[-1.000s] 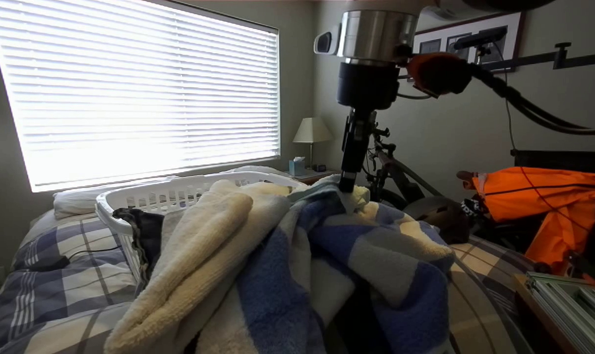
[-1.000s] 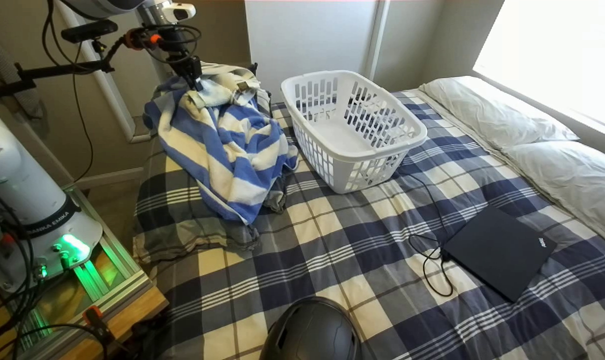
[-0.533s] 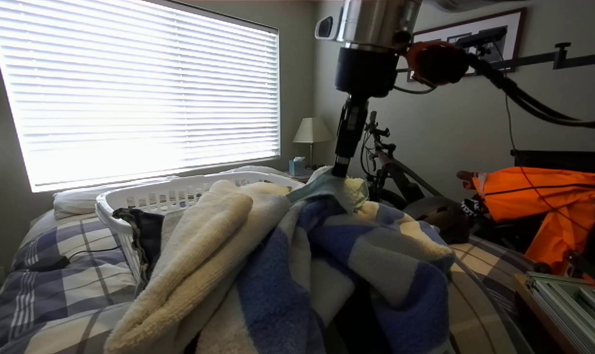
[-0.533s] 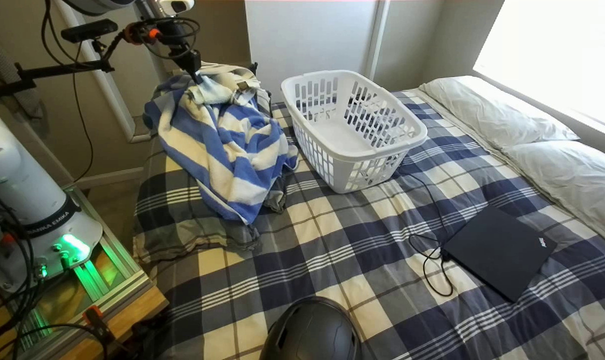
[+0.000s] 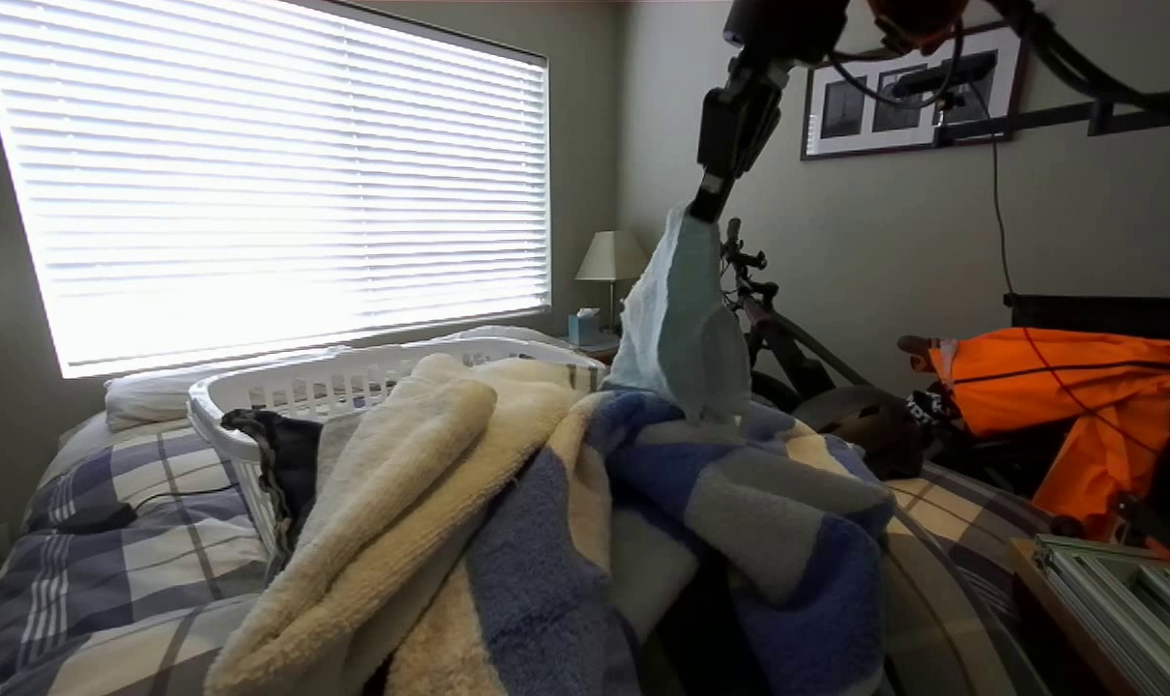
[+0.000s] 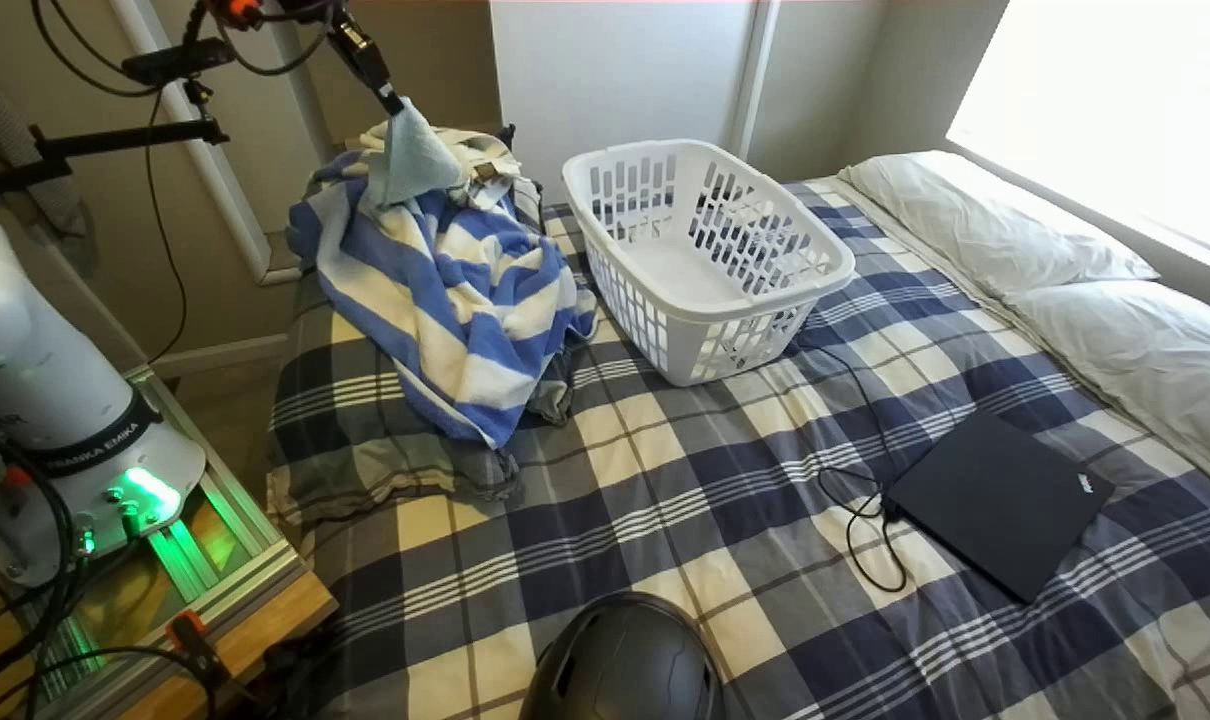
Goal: Put the blue towel on the bed
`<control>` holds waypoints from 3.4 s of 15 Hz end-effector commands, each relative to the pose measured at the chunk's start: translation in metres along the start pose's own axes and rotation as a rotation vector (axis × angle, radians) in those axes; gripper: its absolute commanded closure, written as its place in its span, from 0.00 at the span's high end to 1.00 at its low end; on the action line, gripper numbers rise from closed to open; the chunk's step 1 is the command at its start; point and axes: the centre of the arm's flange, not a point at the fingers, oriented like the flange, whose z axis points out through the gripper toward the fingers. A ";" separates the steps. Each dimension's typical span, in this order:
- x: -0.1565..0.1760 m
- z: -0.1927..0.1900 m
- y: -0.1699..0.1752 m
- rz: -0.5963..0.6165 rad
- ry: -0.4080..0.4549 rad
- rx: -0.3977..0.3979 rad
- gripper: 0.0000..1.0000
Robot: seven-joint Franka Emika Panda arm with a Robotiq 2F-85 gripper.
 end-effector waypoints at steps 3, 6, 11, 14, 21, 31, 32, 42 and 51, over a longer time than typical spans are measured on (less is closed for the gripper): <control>-0.036 -0.039 0.139 0.306 0.043 -0.036 0.01; -0.052 -0.047 0.216 0.494 0.073 -0.054 0.01; -0.055 -0.046 0.235 0.549 0.054 -0.058 0.05; -0.054 -0.046 0.232 0.545 0.053 -0.060 0.05; -0.007 0.013 0.287 0.754 0.070 -0.155 0.01; 0.033 0.168 0.386 1.179 0.030 -0.338 0.01; 0.032 0.179 0.398 1.225 0.014 -0.364 0.01; 0.051 0.248 0.413 1.448 0.070 -0.461 0.30; 0.076 0.238 0.336 1.356 0.004 -0.282 0.87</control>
